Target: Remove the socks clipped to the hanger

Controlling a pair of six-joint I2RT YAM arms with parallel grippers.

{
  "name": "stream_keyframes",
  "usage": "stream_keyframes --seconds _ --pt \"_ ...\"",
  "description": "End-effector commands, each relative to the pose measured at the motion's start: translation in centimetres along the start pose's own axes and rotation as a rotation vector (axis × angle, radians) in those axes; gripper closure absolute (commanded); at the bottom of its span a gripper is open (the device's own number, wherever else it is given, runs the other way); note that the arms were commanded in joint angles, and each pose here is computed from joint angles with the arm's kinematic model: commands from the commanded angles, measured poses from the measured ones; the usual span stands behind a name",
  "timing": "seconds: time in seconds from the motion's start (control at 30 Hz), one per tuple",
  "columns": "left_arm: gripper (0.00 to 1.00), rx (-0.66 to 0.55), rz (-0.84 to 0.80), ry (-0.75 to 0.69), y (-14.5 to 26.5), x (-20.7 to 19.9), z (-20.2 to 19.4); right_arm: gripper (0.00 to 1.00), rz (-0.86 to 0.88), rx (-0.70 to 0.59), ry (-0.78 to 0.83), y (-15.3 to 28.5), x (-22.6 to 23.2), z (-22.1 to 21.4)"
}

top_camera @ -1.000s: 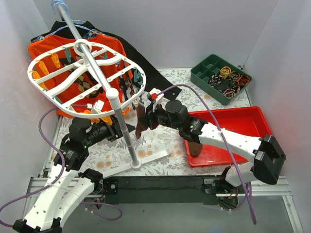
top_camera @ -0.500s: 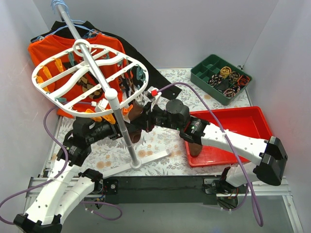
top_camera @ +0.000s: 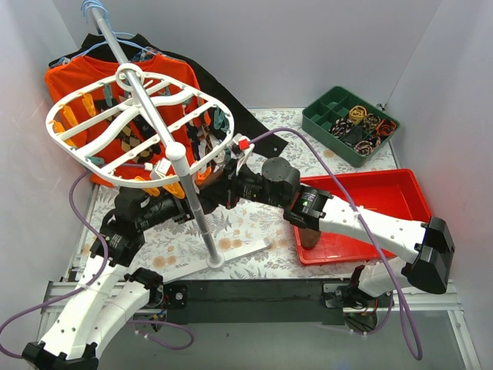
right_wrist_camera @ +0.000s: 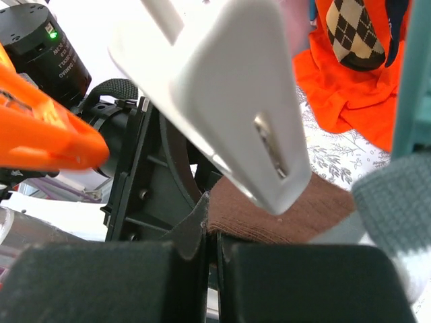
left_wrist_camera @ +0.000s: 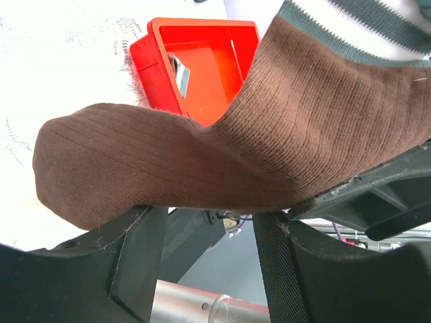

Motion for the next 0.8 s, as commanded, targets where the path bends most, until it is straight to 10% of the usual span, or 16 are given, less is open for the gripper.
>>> stream_keyframes --seconds 0.0,0.37,0.77 --pt "0.50 0.003 -0.014 0.002 0.3 -0.6 -0.1 0.95 0.086 -0.049 -0.009 -0.3 2.6 1.6" --pt "0.99 -0.051 -0.007 0.011 0.9 -1.2 0.5 0.91 0.075 -0.018 -0.001 0.1 2.9 0.4" --pt "0.98 0.010 -0.029 -0.015 1.6 -1.1 -0.8 0.85 -0.043 0.006 0.037 1.8 1.3 -0.4"
Point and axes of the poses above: each gripper's point midway between its finger pads, its own y axis back along the fingers, its own x axis along the line the jaws close on, z = x × y, the point moved 4 cm from there along y, back along the fingers, and after that the axes turned 15 degrees about y, right-handed, at the moved point
